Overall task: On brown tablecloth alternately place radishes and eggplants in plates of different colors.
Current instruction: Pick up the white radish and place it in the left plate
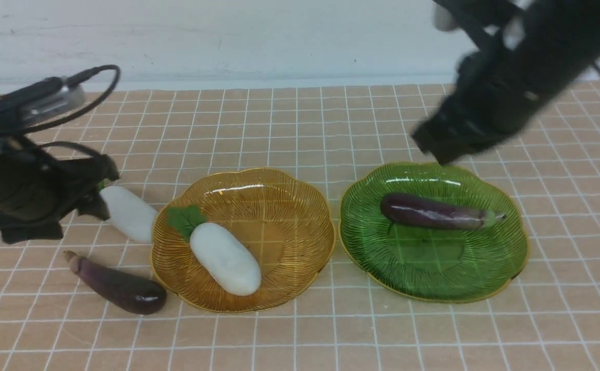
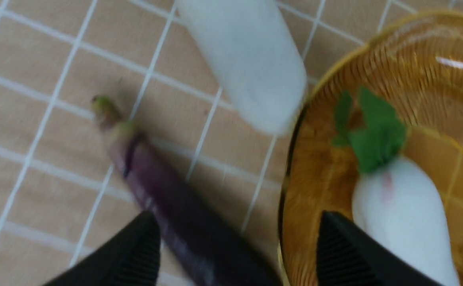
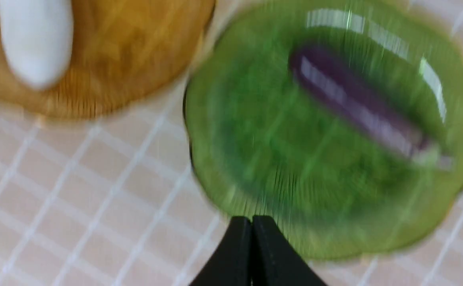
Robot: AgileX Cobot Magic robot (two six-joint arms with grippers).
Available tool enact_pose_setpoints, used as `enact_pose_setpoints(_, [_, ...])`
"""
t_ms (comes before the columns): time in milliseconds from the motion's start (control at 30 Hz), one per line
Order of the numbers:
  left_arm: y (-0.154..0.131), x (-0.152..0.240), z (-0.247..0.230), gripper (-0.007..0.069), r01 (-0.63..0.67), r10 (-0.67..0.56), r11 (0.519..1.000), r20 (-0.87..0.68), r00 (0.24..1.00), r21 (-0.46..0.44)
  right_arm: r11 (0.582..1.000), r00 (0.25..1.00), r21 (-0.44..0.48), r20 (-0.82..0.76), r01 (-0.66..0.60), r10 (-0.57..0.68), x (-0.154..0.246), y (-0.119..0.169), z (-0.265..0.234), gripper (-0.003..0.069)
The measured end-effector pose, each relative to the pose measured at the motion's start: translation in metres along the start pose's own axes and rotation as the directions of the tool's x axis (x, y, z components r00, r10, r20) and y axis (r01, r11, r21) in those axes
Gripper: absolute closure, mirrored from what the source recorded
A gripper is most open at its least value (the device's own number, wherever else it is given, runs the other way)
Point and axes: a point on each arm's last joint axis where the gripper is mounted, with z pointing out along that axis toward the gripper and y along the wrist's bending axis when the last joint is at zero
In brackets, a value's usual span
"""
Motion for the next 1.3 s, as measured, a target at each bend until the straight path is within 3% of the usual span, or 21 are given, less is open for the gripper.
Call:
enact_pose_setpoints(67, [-0.005, -0.015, 0.031, 0.0093, 0.03, -0.03, 1.0, 0.007, 1.0, -0.002, 1.0, 1.0, -0.001, -0.022, 0.004, -0.004, 0.017, 0.001, -0.003, 0.0674])
enact_pose_setpoints(167, [-0.007, -0.024, 0.058, 0.0049, 0.056, -0.056, 0.998, 0.032, 0.998, 0.005, 0.999, 0.998, -0.001, -0.025, 0.051, -0.051, 0.029, 0.001, 0.0, 0.0674])
enact_pose_setpoints(433, [-0.005, -0.032, 0.115, 0.004, 0.184, -0.186, 0.982, 0.094, 0.978, 0.035, 0.995, 0.995, -0.001, 0.022, 0.095, -0.095, 0.027, 0.001, 0.006, 0.0674])
enact_pose_setpoints(700, [0.0, -0.031, 0.151, 0.0042, 0.2, -0.202, 0.979, 0.108, 0.973, 0.035, 0.995, 0.995, 0.0, 0.029, 0.098, -0.098, 0.027, 0.001, 0.006, 0.0674])
enact_pose_setpoints(800, [-0.001, -0.032, 0.152, 0.0093, 0.195, -0.199, 0.98, 0.122, 0.972, 0.044, 0.995, 0.995, 0.0, 0.029, 0.098, -0.098, 0.027, 0.001, 0.006, 0.0674])
enact_pose_setpoints(900, [-0.002, -0.034, 0.148, 0.0219, 0.171, -0.177, 0.984, 0.136, 0.975, 0.05, 0.995, 0.995, 0.004, 0.029, 0.1, -0.1, 0.027, 0.001, 0.006, 0.0674])
enact_pose_setpoints(1033, [-0.007, -0.039, 0.128, 0.0265, 0.145, -0.155, 0.987, 0.17, 0.973, 0.074, 0.994, 0.994, 0.02, 0.026, 0.11, -0.11, 0.027, -0.001, 0.006, 0.0674])
enact_pose_setpoints(1133, [-0.02, -0.045, 0.091, 0.0268, 0.15, -0.181, 0.977, 0.226, 0.957, 0.151, 0.992, 0.993, 0.035, 0.023, 0.119, -0.12, 0.027, -0.002, 0.006, 0.0674])
enact_pose_setpoints(1200, [-0.037, -0.042, 0.065, 0.0268, 0.136, -0.189, 0.967, 0.249, 0.95, 0.217, 0.992, 0.992, 0.04, 0.023, 0.122, -0.123, 0.027, -0.002, 0.006, 0.0674])
enact_pose_setpoints(1300, [-0.078, -0.009, 0.037, 0.0267, 0.031, -0.08, 0.962, 0.175, 0.981, 0.27, 0.991, 0.992, 0.041, 0.012, 0.124, -0.124, 0.028, -0.003, 0.006, 0.0674])
